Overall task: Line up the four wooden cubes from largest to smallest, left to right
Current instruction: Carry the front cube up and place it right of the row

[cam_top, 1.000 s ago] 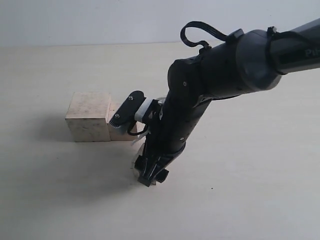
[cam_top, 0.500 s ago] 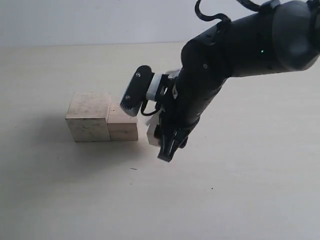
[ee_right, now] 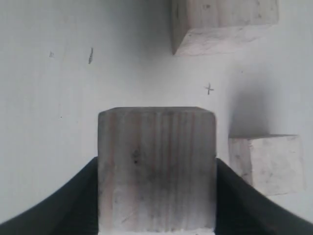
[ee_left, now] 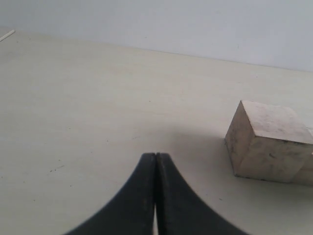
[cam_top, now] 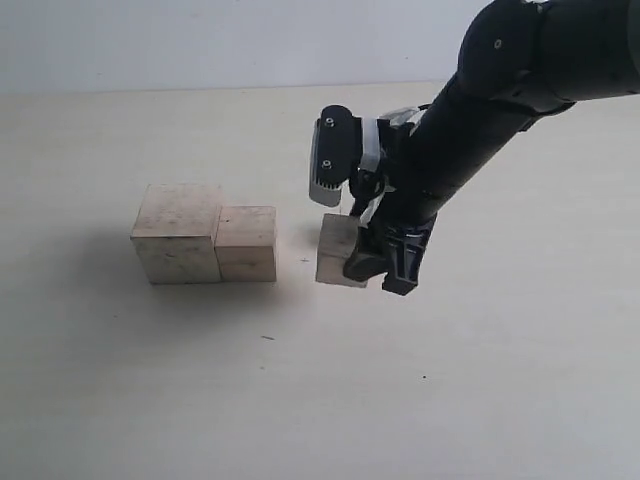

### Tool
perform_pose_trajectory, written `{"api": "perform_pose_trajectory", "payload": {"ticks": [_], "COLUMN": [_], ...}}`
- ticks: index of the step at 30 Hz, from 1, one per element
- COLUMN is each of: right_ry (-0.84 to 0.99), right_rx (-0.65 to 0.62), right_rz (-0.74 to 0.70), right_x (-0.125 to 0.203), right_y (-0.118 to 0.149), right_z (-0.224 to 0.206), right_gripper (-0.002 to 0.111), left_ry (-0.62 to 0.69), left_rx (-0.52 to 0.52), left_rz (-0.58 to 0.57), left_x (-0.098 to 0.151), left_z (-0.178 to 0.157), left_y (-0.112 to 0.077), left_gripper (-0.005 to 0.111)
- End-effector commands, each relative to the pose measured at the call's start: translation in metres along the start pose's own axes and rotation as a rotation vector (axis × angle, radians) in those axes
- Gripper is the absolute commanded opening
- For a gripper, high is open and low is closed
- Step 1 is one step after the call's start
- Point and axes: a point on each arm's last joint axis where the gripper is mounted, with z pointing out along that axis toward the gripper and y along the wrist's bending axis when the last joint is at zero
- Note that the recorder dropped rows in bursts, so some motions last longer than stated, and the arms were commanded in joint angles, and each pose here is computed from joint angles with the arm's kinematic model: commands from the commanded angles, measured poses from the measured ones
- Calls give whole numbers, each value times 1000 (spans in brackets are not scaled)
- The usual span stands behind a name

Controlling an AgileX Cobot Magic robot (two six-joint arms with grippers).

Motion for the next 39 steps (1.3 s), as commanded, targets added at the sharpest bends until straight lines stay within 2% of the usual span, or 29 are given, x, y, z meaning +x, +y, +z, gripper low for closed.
{"api": "perform_pose_trajectory", "payload": {"ticks": [1,3,14,19,27,39], "right_ry": [-74,-114,-92,-46,-76,-71], "right_rx": [82,84,209,180,133,83], "right_rz": [34,101,86,-25,-37,-62], "right_x": [-6,-8,0,8,-3,-1], "right_y": [-8,-10,-27,-28,-37,-33], "right_z": [0,4,27,47,53,58], "right_gripper": [0,0,0,0,0,0], "left_ry": [-10,-10,-10,-10,-10,-10], "left_rx": [7,7,7,7,7,7], "left_rz": [4,4,4,4,4,4], "left_x": [0,0,0,0,0,0], "left_z": [0,0,0,0,0,0], "left_y": [0,0,0,0,0,0], "left_gripper": [0,0,0,0,0,0]}}
